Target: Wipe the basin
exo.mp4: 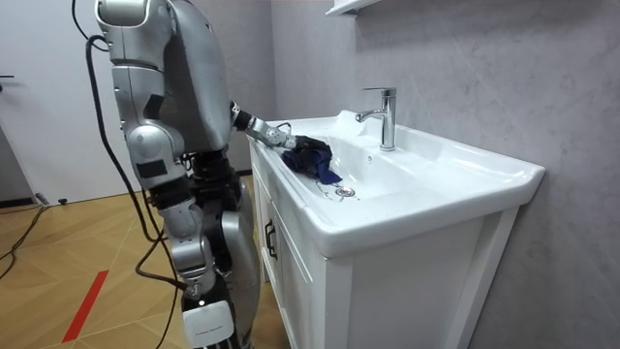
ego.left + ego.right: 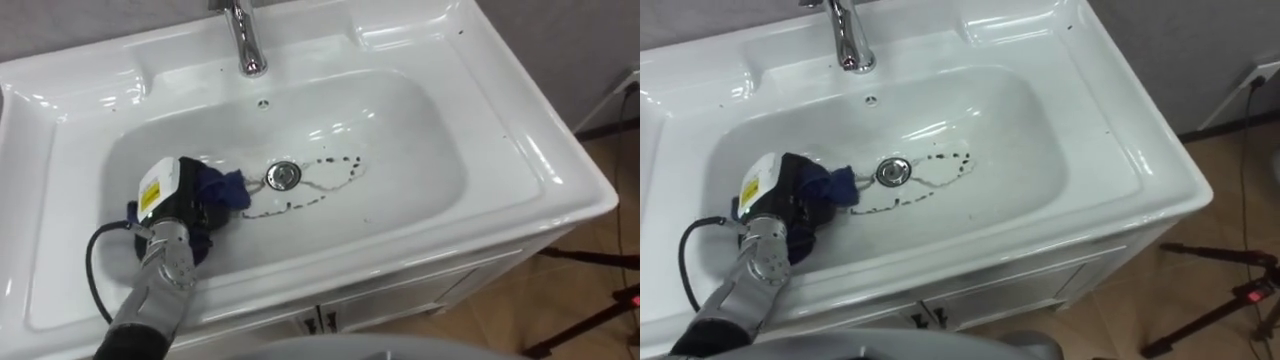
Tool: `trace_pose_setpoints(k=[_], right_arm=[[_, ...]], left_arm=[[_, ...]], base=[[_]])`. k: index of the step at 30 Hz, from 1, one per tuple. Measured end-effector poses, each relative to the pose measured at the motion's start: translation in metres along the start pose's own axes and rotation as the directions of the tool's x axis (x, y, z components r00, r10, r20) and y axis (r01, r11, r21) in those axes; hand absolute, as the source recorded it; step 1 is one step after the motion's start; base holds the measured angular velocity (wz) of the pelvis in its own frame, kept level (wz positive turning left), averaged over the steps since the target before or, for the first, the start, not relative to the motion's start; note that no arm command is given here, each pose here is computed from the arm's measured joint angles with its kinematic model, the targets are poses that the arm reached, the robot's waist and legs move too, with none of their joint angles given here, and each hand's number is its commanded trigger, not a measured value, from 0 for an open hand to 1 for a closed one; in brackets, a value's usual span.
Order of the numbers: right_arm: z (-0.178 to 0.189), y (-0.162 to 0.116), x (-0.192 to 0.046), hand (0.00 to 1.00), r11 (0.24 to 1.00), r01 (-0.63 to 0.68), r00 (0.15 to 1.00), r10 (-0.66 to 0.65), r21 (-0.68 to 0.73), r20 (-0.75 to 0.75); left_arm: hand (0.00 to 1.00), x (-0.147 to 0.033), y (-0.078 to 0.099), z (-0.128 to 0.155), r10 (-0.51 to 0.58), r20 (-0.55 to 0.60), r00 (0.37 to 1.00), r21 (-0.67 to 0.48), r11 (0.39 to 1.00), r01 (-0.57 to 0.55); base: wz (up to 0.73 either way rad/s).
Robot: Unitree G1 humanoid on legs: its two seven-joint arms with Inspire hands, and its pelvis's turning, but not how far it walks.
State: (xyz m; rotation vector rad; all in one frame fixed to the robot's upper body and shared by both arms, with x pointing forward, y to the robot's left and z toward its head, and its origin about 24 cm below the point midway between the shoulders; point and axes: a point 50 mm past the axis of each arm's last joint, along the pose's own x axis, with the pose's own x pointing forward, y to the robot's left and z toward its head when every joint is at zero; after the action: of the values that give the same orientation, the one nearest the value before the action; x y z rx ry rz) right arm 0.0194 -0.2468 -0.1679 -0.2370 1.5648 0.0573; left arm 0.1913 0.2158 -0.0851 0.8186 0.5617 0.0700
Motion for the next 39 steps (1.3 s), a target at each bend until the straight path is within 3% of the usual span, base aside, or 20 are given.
trace_pose_setpoints(k=[6, 21, 28, 39], right_arm=[[-0.003, 0.003, 0.001, 0.0, 1.0, 0.009, 1.0, -0.009, -0.001, -0.01], [-0.006, 0.018, 0.002, 0.0, 0.999, -0.003, 0.998, 0.005, 0.039, -0.06], [0.005, 0.02, 0.002, 0.0, 0.996, -0.012, 0.999, 0.015, 0.092, -0.033], [0.024, 0.018, 0.001, 0.0, 0.985, -0.007, 1.0, 0.006, 0.174, 0.007]], left_arm=[[1.0, 0.007, -0.009, 0.002, -0.09, -0.034, 0.995, -0.195, 0.977, 0.081], [1.0, 0.024, -0.014, 0.018, -0.151, -0.042, 0.988, -0.315, 0.94, 0.13], [1.0, 0.032, -0.014, 0.039, -0.162, -0.016, 0.987, -0.462, 0.877, 0.137], [1.0, 0.038, -0.029, 0.087, -0.27, 0.091, 0.959, -0.537, 0.798, 0.275]], base=[[-0.07], [-0.12], [-0.12], [-0.11]])
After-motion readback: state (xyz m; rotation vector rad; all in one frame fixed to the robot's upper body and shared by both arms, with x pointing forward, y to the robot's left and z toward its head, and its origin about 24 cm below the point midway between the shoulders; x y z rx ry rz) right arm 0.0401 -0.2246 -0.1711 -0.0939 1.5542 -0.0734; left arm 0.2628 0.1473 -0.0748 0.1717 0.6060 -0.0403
